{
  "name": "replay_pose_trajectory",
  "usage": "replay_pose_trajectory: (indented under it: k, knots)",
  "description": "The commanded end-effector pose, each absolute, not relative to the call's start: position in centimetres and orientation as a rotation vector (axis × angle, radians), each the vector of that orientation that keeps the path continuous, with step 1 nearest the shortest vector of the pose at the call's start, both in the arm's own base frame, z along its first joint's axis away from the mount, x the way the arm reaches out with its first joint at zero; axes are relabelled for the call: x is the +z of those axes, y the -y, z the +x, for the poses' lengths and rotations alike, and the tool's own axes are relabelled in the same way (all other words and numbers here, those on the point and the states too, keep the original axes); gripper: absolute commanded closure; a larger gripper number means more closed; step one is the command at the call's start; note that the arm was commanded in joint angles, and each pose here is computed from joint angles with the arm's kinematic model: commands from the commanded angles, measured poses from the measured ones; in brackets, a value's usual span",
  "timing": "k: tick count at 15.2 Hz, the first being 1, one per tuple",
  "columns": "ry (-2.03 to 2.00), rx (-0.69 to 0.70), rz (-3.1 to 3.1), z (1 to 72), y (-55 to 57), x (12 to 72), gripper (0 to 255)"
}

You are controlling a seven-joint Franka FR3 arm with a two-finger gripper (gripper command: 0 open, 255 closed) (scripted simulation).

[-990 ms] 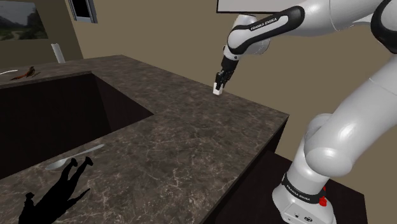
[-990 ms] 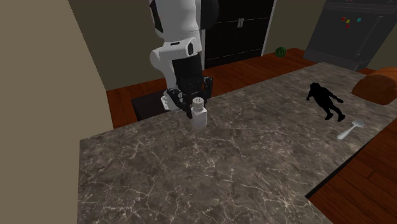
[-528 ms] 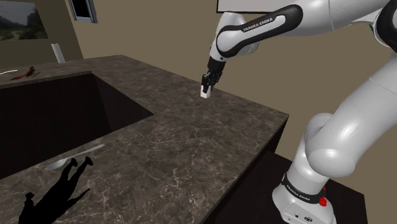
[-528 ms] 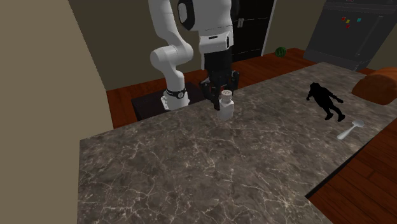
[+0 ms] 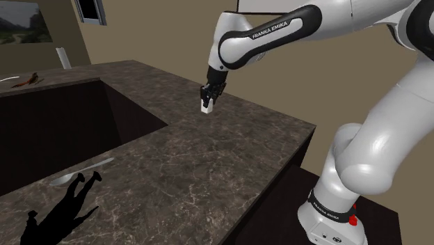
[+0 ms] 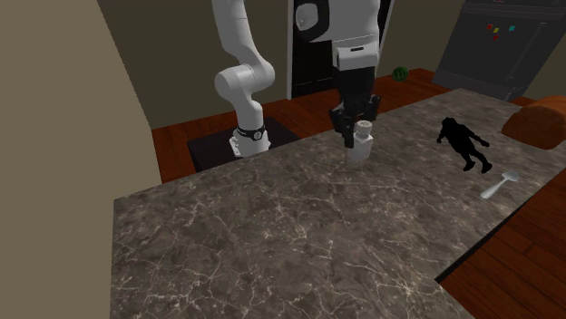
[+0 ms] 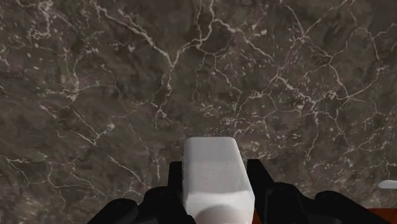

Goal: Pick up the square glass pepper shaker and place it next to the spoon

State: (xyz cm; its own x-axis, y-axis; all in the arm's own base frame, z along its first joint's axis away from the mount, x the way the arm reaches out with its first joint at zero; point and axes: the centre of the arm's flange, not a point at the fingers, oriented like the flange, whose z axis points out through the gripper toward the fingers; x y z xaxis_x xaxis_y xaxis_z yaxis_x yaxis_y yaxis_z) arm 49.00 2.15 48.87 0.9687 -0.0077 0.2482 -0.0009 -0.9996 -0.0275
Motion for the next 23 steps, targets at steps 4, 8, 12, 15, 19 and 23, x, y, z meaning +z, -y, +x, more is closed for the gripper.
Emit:
replay_pose_trajectory:
  k: [4,8,12,15,19,23]
  knots:
    - [-0.009,-0.389,-3.089,50.7,-8.7,48.8,255]
    - [-0.009,-0.389,-3.089,52.0,-13.8,48.9,255]
    - [-0.009,-0.389,-3.089,53.3,-18.9,48.9,255]
    - [-0.009,-0.389,-3.089,54.3,-22.8,48.9,255]
    - [-0.009,-0.389,-3.089,55.6,-27.9,48.9,255]
    - [-0.009,-0.389,-3.089,56.9,-33.0,48.9,255]
